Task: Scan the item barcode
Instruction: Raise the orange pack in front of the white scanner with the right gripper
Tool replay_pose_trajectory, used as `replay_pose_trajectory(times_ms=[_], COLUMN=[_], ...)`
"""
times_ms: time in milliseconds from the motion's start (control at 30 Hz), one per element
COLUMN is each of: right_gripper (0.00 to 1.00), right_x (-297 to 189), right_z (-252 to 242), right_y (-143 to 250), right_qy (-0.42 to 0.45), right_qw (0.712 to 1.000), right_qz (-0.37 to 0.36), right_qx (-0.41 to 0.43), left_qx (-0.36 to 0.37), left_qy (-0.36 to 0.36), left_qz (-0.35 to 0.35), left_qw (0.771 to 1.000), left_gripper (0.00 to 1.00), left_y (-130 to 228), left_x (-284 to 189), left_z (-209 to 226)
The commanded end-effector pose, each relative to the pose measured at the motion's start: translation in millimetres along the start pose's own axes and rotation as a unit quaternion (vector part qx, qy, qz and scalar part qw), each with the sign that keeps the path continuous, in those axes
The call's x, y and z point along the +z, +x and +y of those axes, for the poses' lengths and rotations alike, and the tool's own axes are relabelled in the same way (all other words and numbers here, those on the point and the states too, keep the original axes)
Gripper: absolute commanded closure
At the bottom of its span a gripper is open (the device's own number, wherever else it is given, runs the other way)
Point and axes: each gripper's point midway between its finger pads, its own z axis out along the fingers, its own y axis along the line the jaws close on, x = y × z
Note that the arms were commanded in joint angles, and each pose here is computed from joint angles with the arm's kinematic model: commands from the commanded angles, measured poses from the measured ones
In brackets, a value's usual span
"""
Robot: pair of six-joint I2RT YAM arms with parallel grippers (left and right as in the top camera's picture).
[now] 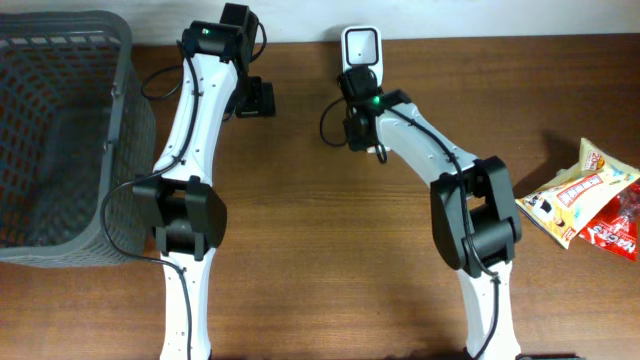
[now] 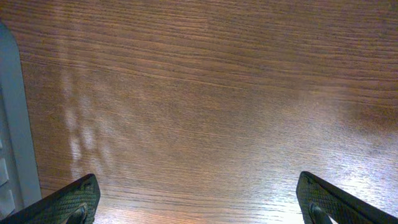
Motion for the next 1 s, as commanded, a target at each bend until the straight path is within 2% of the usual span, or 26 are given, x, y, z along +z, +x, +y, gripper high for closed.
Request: replay_pose_trajectory(times_ms=[0, 167, 367, 533, 767, 967], right_gripper=[0.96, 0.96, 0.96, 0.96, 0.96, 0.96], right_x=[-47, -97, -122, -123, -78, -68], right_z=[8, 18, -2, -28, -19, -26], right_y=[-54, -103, -149, -175, -186, -187], right_qy=[-0.036, -0.169, -0.338, -0.352, -0.39, -0.391], right_qw=[0.997, 0.976, 0.911, 0.887, 0.846, 0.84], right_qz=[-0.059, -0.112, -0.167, -0.21, -0.181, -0.181], right_qx=[0.025, 0.077, 0.165, 0.214, 0.314, 0.33], left_qx=[-0.009, -0.01, -0.009, -0.01, -0.01, -0.01], left_qy=[-0.006, -0.006, -0.006, -0.004, -0.004, -0.004], left_qz=[-0.009, -0.009, -0.009, -0.015, -0.014, -0.014], left_qw=[1.0, 1.0, 1.0, 1.0, 1.0, 1.0], left_gripper=[0.01, 0.01, 0.01, 0.01, 0.01, 0.01], left_y=[-2, -2, -2, -5, -5, -5], left_x=[-8, -8, -8, -8, -8, -8], left_z=[7, 7, 7, 6, 6, 6])
